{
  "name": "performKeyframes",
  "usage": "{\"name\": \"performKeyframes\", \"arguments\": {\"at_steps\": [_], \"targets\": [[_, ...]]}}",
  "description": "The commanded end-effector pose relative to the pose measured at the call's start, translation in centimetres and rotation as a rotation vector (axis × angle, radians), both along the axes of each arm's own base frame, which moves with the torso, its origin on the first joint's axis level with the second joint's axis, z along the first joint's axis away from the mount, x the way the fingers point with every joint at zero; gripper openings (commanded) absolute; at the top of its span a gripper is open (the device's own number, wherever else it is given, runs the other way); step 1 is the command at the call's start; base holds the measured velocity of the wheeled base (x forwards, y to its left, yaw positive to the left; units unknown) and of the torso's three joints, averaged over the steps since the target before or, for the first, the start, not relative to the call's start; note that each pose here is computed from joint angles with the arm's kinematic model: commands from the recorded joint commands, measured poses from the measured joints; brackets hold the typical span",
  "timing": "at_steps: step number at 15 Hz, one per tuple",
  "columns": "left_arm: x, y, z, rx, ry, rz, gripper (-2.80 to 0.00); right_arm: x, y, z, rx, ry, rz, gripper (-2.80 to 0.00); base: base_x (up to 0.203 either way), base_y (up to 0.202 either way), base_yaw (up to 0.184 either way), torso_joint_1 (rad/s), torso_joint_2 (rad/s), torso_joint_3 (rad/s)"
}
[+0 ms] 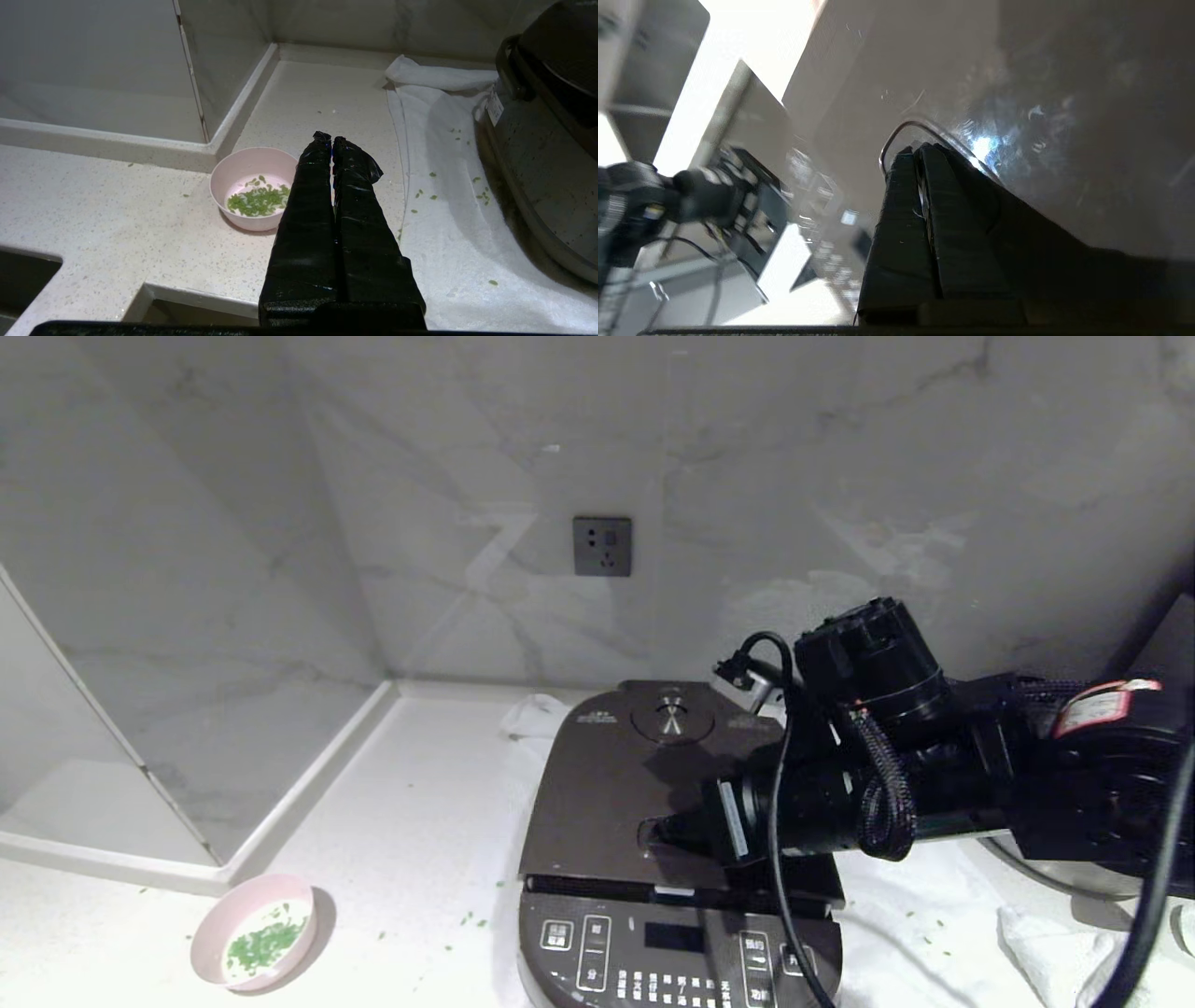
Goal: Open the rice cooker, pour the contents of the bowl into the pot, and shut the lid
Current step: Open the rice cooker
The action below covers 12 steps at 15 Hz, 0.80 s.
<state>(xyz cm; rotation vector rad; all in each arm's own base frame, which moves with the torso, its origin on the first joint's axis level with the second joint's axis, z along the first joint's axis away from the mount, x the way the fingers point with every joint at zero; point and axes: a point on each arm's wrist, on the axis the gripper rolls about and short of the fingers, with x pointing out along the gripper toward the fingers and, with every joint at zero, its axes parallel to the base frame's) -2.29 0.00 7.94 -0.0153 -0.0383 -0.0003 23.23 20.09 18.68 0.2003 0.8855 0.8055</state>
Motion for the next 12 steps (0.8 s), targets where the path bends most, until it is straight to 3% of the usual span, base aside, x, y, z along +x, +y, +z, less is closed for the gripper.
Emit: {"name": "performKeyframes", "arguments": {"at_steps": [1,6,10,12], "targets": [[0.1,0.0,-0.4,0.0,0.012,0.0,-2.8,-1.5,-0.3,2.7,0.048,-0.049,0.026,-2.8,0.0,0.0,0.0,0.0,0.0,0.0],[0.1,0.0,-0.4,0.0,0.012,0.0,-2.8,-4.3,-0.2,5.1,0.044,-0.173,-0.005,-2.8,0.0,0.0,0.0,0.0,0.0,0.0],[0.1,0.0,-0.4,0.0,0.012,0.0,-2.8,-7.4,-1.6,9.6,0.117,-0.479,-0.032,-2.8,0.0,0.0,0.0,0.0,0.0,0.0],[0.1,0.0,-0.4,0.0,0.012,0.0,-2.8,-8.9,-2.9,11.5,0.16,-0.579,-0.018,-2.8,0.0,0.0,0.0,0.0,0.0,0.0]]}}
